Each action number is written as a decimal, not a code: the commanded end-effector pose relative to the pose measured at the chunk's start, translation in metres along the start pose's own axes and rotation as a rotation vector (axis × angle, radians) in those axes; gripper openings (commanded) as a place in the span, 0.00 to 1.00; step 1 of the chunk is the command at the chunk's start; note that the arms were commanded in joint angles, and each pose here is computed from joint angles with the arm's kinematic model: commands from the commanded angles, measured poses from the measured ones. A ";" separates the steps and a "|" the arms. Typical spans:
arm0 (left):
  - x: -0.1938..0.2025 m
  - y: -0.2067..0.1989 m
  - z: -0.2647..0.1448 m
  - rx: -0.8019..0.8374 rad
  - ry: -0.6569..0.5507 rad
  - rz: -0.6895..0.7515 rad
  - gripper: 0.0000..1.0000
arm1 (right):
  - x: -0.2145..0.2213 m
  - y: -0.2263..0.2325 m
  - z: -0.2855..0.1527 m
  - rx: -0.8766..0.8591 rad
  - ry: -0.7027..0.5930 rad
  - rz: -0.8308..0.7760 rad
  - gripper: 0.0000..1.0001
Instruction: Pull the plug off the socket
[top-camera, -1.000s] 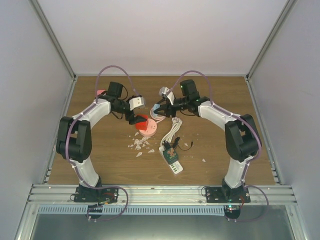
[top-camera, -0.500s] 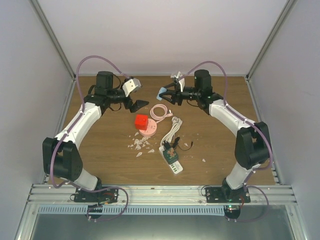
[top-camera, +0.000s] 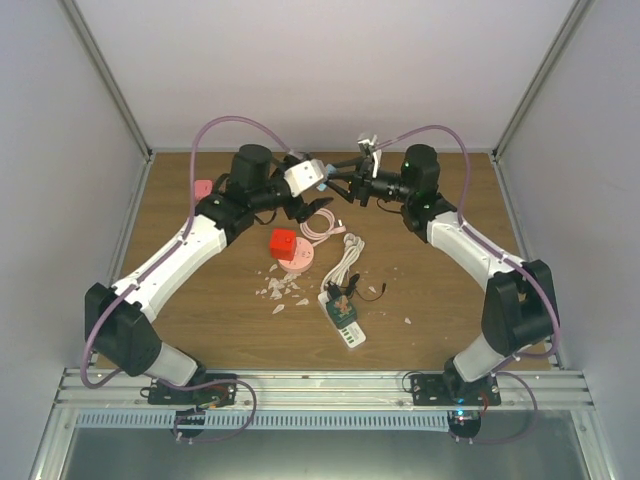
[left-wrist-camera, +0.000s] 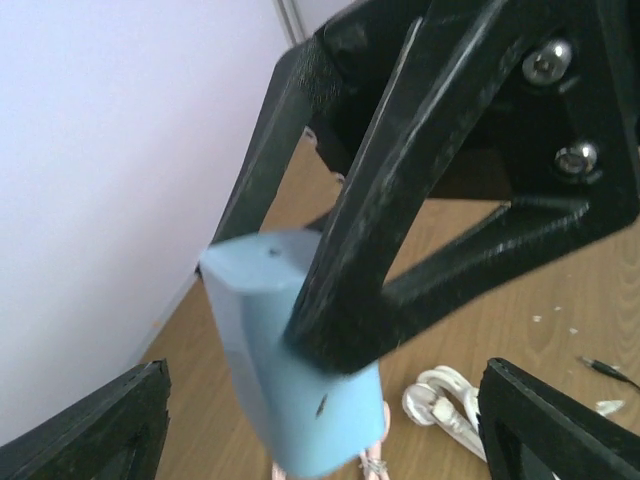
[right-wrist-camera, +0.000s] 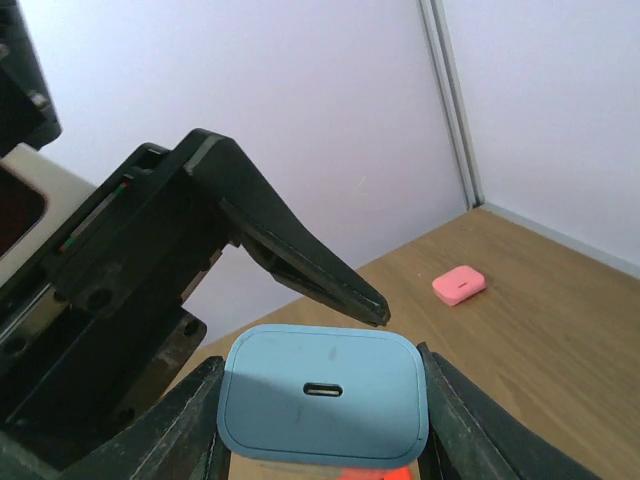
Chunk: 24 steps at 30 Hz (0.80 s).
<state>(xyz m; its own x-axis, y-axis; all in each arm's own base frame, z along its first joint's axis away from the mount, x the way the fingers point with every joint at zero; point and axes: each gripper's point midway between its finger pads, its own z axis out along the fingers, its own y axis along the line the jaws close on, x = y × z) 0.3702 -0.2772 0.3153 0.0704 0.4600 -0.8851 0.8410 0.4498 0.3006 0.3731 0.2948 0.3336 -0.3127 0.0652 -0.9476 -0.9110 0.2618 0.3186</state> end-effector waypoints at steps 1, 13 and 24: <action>-0.027 0.022 -0.003 -0.195 -0.022 0.066 0.82 | -0.017 0.014 -0.007 -0.022 -0.081 0.036 0.35; -0.031 0.026 0.006 -0.259 -0.006 0.082 0.44 | -0.003 0.012 -0.007 -0.034 -0.081 0.110 0.34; -0.024 0.013 0.006 -0.183 -0.007 0.085 0.15 | -0.005 0.012 -0.009 -0.015 -0.088 0.086 0.60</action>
<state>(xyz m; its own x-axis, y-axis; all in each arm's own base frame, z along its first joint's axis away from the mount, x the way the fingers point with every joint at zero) 0.3780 -0.2887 0.3237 0.0918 0.5219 -0.8481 0.7362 0.5378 0.4107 0.3746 0.2894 0.3286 -0.4157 0.1760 -0.8923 -0.8525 0.2666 0.4497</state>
